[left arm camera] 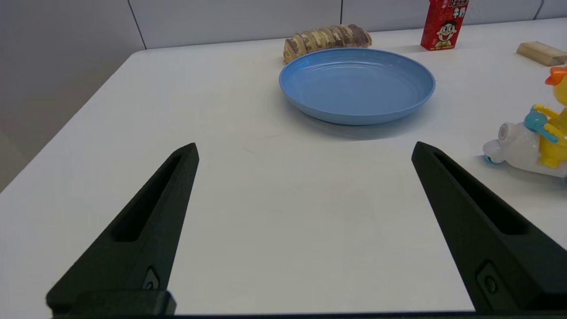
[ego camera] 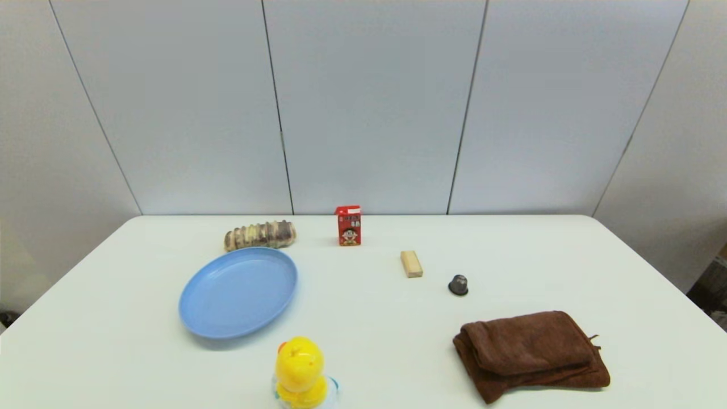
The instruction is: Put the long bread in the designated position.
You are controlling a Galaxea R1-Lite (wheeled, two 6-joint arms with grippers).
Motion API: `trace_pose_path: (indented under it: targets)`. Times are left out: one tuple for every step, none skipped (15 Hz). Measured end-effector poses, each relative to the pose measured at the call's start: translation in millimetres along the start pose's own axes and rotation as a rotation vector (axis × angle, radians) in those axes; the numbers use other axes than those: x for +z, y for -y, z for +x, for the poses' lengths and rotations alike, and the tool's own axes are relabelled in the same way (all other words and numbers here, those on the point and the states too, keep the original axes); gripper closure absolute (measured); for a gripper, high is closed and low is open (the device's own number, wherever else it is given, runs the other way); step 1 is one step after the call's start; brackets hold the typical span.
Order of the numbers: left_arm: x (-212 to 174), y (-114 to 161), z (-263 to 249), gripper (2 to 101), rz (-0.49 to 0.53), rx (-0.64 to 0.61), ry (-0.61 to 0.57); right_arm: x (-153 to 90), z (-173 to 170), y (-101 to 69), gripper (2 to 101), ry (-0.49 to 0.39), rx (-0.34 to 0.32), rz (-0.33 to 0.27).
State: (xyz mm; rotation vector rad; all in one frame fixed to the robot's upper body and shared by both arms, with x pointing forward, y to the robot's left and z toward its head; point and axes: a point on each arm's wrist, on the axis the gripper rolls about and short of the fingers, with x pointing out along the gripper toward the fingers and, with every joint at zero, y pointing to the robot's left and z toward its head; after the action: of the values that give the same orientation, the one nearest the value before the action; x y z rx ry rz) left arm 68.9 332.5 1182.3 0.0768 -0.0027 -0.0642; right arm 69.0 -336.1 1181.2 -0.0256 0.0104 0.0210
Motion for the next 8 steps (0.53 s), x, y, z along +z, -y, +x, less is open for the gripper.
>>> trace_pose_path:
  targets:
    - [0.0,0.0,0.0,5.4,-0.001,0.0,0.0,0.0,0.0,0.0,4.3,0.0,0.0,0.0]
    - [0.0,0.0,0.0,5.4,-0.002,0.0,0.0,0.0,0.0,0.0,4.3,0.0,0.0,0.0]
    - [0.0,0.0,0.0,5.4,-0.003,0.0,0.0,0.0,0.0,0.0,4.3,0.0,0.0,0.0]
    - [0.0,0.0,0.0,5.4,-0.003,0.0,0.0,0.0,0.0,0.0,4.3,0.0,0.0,0.0]
    - [0.0,0.0,0.0,5.4,-0.002,0.0,0.0,0.0,0.0,0.0,4.3,0.0,0.0,0.0]
    - [0.0,0.0,0.0,5.4,-0.002,0.001,0.0,0.0,0.0,0.0,4.3,0.0,0.0,0.0]
    - [0.0,0.0,0.0,5.4,-0.002,0.0,0.0,0.0,0.0,0.0,4.3,0.0,0.0,0.0]
    - [0.0,0.0,0.0,5.4,-0.002,0.0,0.0,0.0,0.0,0.0,4.3,0.0,0.0,0.0]
